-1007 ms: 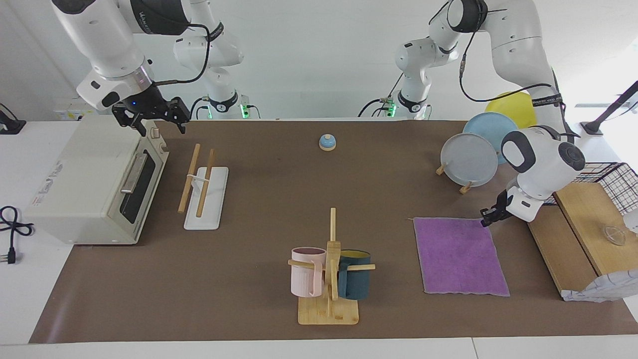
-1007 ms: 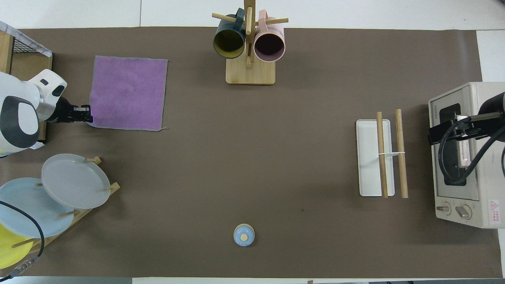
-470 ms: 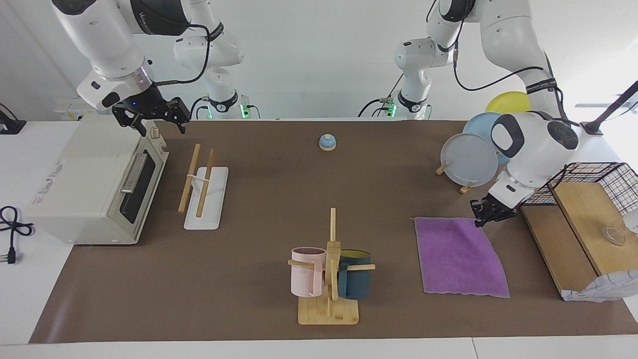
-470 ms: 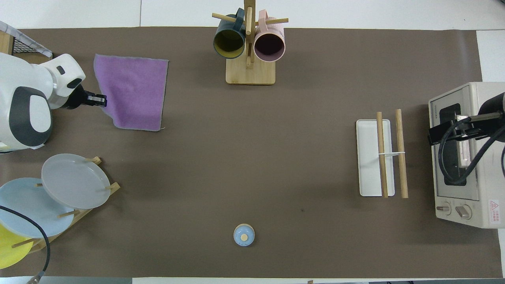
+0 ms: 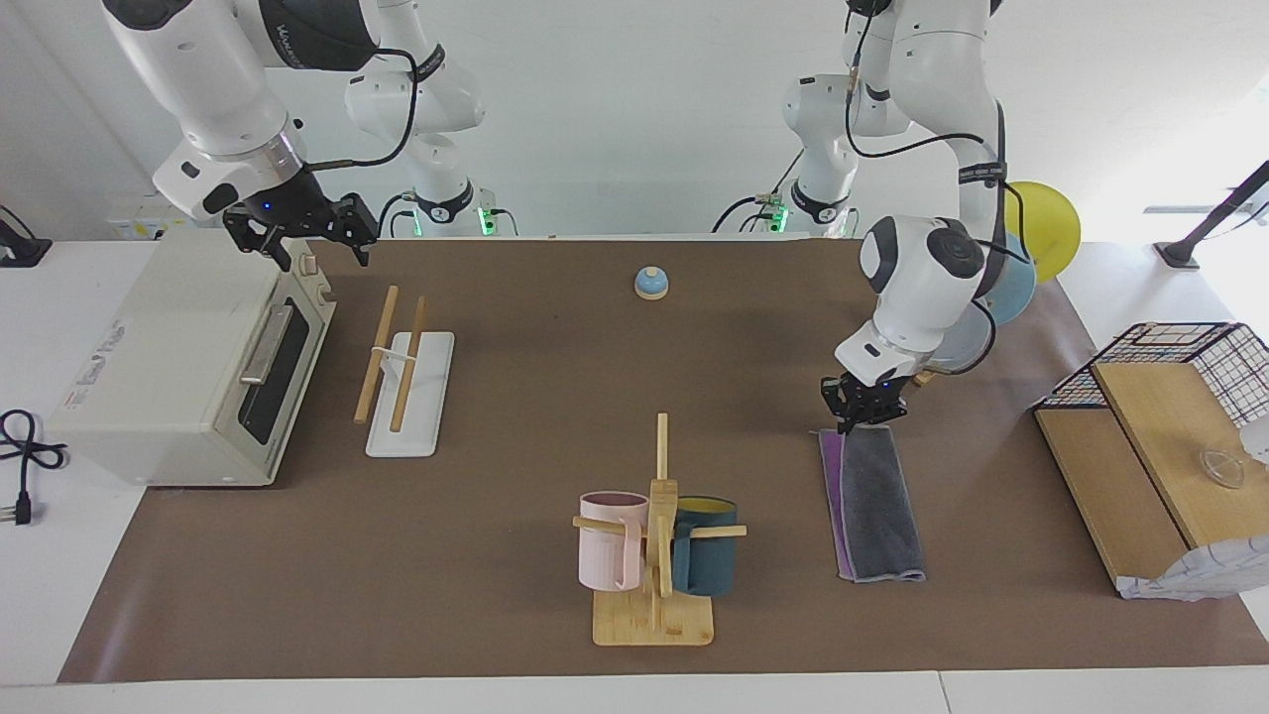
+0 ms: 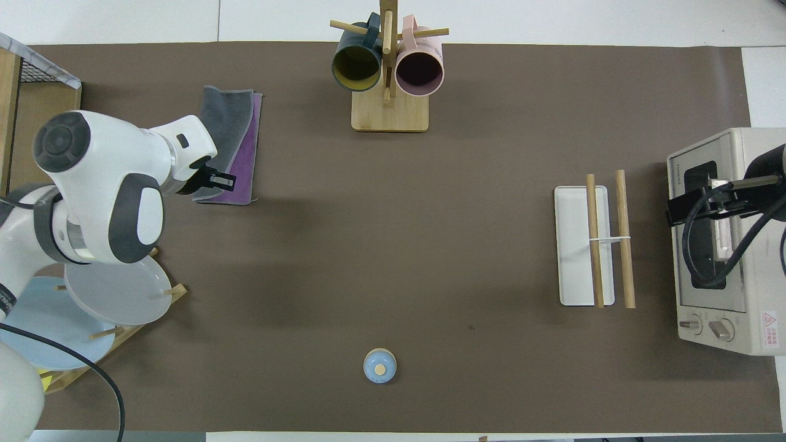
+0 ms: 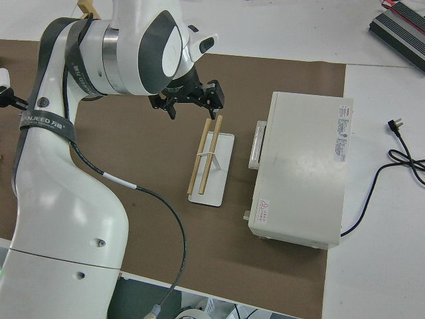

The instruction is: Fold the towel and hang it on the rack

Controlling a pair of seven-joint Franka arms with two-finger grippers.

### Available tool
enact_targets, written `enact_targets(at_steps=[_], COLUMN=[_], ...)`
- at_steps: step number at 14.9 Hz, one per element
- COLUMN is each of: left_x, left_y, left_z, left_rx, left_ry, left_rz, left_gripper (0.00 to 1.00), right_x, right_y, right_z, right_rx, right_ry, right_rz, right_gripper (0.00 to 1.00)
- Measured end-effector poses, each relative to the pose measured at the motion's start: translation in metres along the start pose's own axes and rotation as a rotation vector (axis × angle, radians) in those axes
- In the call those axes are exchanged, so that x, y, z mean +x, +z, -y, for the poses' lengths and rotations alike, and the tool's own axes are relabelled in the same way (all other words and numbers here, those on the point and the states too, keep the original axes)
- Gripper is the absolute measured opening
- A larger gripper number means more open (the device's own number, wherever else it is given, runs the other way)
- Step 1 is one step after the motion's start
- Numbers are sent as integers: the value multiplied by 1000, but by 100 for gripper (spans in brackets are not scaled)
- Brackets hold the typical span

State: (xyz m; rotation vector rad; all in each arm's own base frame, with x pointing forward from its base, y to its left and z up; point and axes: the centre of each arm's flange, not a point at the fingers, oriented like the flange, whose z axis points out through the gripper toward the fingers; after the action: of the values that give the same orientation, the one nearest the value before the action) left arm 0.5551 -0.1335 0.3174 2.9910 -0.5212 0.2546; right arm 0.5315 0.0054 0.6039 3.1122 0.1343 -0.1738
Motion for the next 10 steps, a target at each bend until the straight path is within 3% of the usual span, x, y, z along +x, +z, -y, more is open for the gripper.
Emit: enact_targets(at_steps=[4, 7, 10], left_x=[-14, 5, 21], left_y=[0, -38, -69], left_z=[9, 33, 64], left_rx=[8, -3, -11], left_ry=[-29, -73, -130], left_rz=[5, 50, 35], left_gripper=[37, 71, 100], right_x=[0, 0, 0], right_y=[0, 0, 0], right_z=[-1, -1, -1], right_rx=[0, 0, 0], right_ry=[1, 3, 3], right_rz=[1, 1, 1], right_gripper=[100, 100, 100])
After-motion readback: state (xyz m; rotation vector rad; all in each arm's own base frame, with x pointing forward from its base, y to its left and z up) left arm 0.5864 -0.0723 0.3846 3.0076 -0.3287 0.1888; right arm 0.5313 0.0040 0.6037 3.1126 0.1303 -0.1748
